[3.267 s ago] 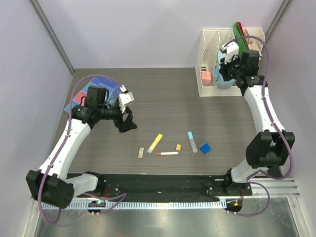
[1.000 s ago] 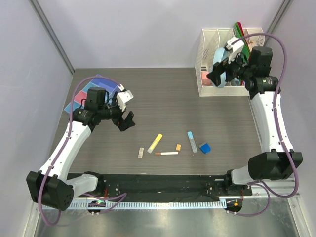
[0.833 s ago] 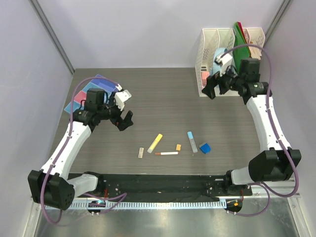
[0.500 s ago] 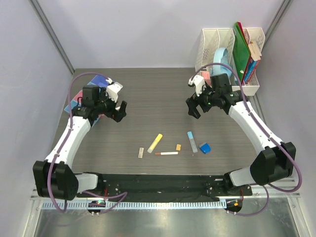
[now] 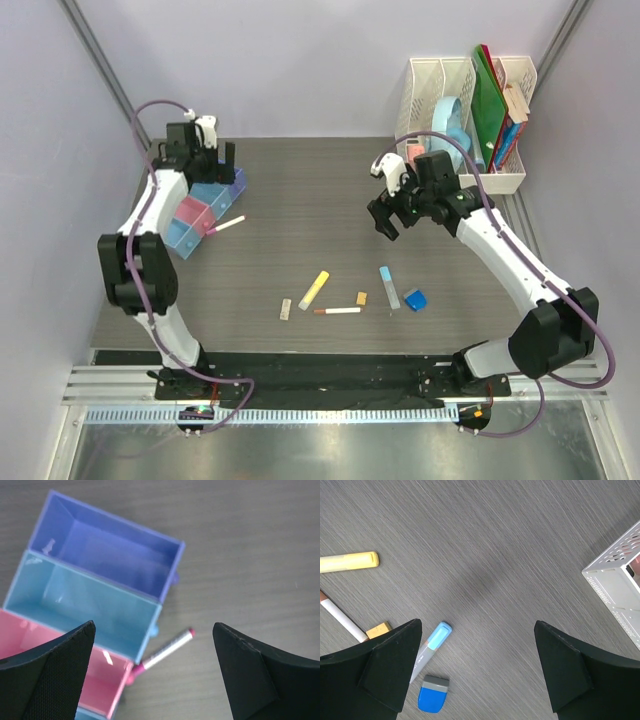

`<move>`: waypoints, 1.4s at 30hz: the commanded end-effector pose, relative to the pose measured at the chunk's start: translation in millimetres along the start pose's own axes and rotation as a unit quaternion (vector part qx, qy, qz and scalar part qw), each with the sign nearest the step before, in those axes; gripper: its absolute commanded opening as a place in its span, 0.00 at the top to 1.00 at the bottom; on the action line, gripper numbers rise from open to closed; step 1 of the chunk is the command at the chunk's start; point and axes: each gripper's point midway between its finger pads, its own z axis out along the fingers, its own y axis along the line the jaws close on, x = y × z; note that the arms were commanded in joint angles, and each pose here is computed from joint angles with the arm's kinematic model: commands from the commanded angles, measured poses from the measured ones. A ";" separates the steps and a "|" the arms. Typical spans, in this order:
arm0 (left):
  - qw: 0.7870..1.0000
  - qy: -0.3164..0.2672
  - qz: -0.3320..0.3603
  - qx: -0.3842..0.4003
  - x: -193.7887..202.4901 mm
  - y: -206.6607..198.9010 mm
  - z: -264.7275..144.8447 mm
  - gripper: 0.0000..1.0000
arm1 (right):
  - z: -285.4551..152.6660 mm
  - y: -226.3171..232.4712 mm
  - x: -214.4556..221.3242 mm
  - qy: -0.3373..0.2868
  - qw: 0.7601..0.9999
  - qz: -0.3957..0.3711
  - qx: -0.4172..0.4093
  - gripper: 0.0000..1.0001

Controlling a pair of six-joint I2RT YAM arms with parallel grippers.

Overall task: Sort the stationery into containers
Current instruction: Move the storage box to the center of the board.

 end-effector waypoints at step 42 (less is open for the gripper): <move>0.982 0.140 -0.100 -0.072 33.0 37.9 115.1 0.12 | 11.5 -0.2 -10.3 -0.025 1.000 0.001 0.011 0.00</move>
